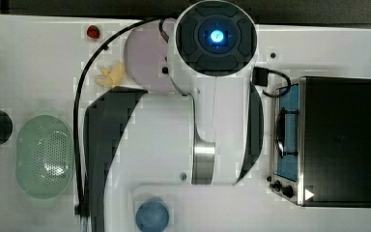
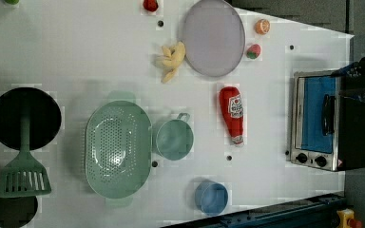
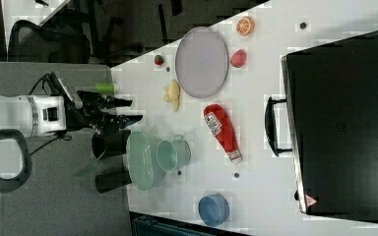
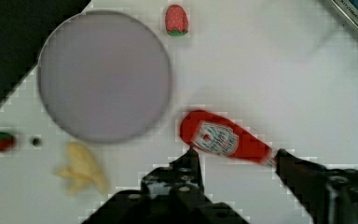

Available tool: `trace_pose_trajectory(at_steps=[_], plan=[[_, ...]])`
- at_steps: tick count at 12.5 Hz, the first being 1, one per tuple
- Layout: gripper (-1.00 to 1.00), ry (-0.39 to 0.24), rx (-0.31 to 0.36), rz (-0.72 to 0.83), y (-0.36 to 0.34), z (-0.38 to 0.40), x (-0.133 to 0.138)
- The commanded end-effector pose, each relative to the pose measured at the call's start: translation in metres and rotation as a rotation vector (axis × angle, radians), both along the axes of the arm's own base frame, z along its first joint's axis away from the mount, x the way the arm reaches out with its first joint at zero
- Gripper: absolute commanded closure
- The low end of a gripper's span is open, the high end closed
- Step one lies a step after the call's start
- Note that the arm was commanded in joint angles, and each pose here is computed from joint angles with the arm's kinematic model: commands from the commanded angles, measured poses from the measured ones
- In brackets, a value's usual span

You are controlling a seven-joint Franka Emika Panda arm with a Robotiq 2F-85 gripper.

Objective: Pick Ketchup from the table and place it in strainer.

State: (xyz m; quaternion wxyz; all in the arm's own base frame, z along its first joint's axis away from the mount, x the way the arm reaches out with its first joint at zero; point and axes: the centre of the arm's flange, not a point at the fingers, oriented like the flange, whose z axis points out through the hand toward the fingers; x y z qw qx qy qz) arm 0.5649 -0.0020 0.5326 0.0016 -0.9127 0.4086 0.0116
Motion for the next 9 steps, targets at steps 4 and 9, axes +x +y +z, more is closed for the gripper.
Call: trace_pose_trajectory(at_steps=[4,9], plan=[[-1.0,0.053,0.014,-0.029,-0.037,0.043,-0.081],[-1.0,0.067,0.018,0.21,-0.015,-0.009,-0.068]])
